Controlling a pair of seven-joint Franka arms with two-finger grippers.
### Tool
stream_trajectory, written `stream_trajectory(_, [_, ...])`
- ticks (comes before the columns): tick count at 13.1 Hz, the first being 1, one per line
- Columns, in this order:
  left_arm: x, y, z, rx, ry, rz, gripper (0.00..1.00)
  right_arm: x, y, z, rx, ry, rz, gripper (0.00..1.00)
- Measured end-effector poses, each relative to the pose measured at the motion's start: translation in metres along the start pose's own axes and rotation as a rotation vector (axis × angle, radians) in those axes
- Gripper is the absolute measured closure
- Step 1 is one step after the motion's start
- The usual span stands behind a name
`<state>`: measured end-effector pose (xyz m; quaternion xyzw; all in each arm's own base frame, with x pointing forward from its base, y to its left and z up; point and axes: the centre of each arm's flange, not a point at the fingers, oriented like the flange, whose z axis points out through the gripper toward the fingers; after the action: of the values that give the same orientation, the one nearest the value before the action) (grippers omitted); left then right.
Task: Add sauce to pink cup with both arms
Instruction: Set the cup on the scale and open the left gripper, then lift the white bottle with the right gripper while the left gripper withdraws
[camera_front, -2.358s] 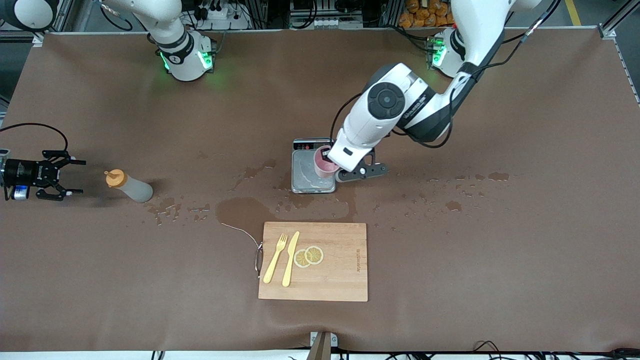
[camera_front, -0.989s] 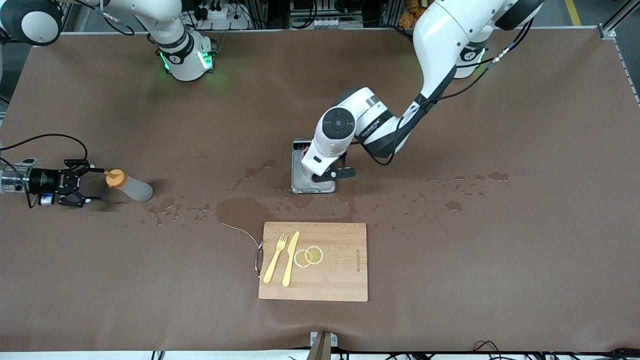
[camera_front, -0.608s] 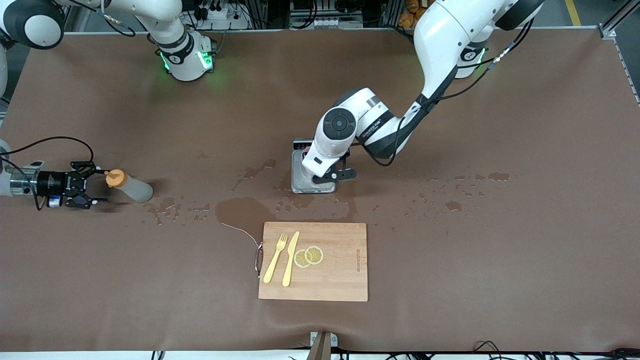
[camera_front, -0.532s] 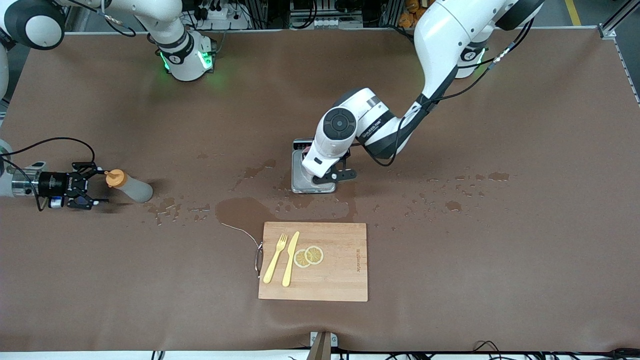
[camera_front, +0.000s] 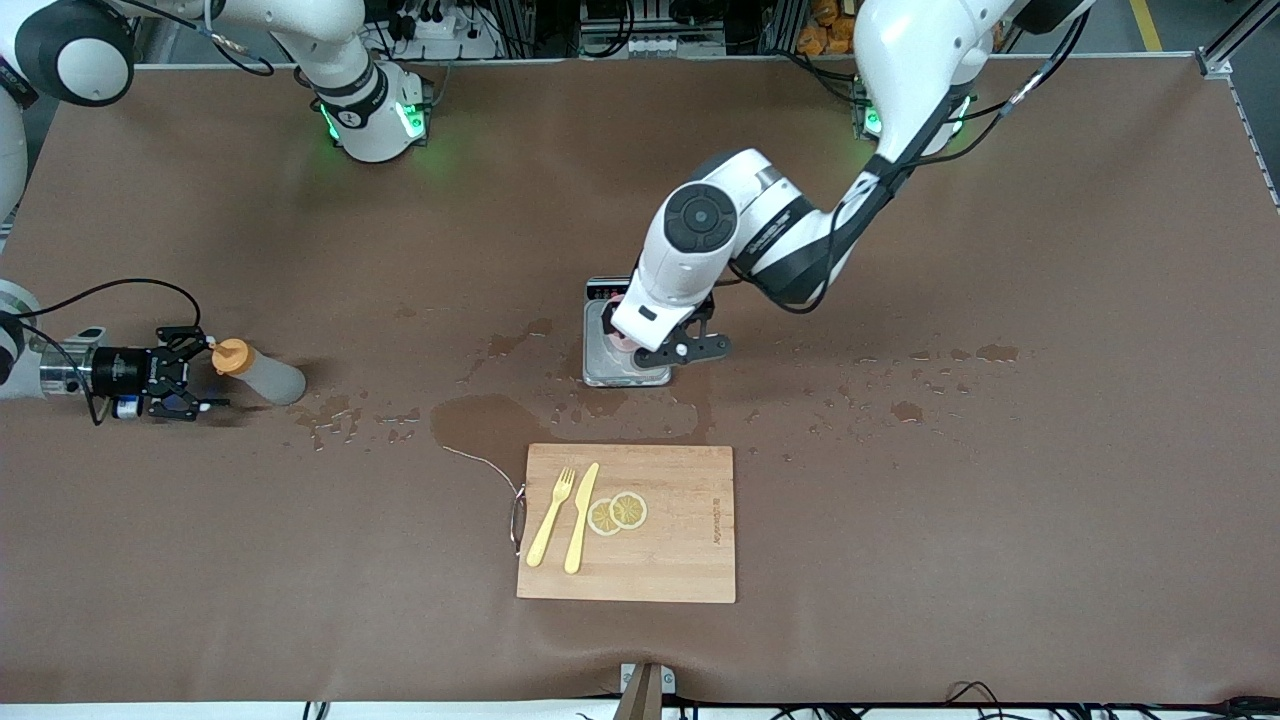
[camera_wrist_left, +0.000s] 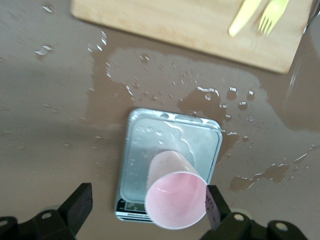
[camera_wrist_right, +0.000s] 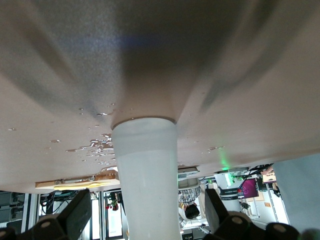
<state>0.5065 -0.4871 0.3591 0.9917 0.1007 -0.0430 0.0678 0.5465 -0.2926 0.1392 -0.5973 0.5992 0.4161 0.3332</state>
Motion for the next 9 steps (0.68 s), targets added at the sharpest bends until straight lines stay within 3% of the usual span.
stream_trajectory(5, [0.039, -0.048, -0.087, 0.002, 0.074, -0.065, 0.0, -0.002, -0.006, 0.013, -0.009, -0.014, -0.005, 0.0])
stream_trajectory(9, [0.075, -0.095, -0.121, 0.023, 0.091, -0.068, 0.0, 0.0, -0.008, 0.018, -0.009, -0.011, -0.003, 0.0])
